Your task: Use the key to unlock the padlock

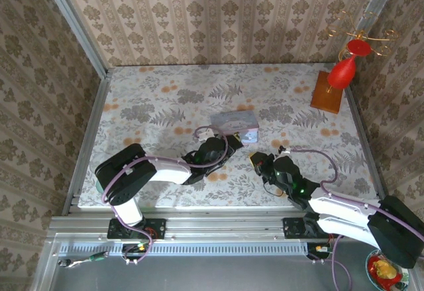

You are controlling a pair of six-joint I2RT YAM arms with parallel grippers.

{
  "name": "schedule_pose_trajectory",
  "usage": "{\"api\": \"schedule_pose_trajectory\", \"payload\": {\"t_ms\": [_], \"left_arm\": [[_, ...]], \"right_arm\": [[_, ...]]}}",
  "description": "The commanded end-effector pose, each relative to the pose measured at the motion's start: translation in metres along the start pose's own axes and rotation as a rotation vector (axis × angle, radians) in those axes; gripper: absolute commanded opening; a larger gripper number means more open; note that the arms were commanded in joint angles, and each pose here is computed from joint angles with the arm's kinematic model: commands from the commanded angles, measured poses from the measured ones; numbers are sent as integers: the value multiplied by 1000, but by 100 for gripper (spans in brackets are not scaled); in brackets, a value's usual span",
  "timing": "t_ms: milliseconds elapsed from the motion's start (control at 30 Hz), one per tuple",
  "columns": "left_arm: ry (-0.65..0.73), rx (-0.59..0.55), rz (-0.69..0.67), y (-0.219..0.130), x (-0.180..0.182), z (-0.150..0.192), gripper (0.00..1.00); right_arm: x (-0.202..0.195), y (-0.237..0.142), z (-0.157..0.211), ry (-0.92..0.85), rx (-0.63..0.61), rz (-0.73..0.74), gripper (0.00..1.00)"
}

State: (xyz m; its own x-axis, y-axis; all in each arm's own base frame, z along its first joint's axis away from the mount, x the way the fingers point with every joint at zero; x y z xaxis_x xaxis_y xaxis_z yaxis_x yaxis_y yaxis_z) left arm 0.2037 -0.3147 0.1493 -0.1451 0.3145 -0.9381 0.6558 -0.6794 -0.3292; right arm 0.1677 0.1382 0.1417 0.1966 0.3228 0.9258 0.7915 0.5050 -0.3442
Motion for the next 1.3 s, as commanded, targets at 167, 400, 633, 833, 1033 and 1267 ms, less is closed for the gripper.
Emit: {"api": "schedule_pose_trajectory", "payload": {"t_ms": [167, 400, 633, 833, 1033, 1267], "left_arm": [[-64, -75, 110, -10, -28, 6, 0], [-84, -89, 132, -13, -33, 15, 0], [-96, -102, 179, -13, -36, 20, 0], [-123, -88, 226, -9, -37, 25, 0], [-137, -69, 218, -8, -36, 29, 0], [-140, -80, 208, -9, -33, 30, 0]], "right_arm": [[-10, -6, -4, 134, -103, -12, 0], [-4, -9, -3, 159, -121, -57, 0], [-4, -14, -2, 183, -145, -66, 0], [-1, -12, -1, 188, -134, -73, 0], [2, -13, -2, 186, -149, -99, 0], [3, -17, -2, 179, -162, -111, 0]]}}
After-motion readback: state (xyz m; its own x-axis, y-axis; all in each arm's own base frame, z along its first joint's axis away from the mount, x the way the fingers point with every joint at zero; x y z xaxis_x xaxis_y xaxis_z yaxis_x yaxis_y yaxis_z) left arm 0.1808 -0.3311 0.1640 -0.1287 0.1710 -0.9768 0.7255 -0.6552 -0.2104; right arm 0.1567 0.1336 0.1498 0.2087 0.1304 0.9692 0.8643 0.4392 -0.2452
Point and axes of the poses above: each hand's point on the last joint's axis, 136 mm out from that joint toward the fingers, its own y axis out along the fingers, its own x axis along the line the jaws close on, z = x × y, the point moved 10 cm from there along -y, back along the fingers, and after that the axes turned 7 degrees about -y, right-handed, at the moved point
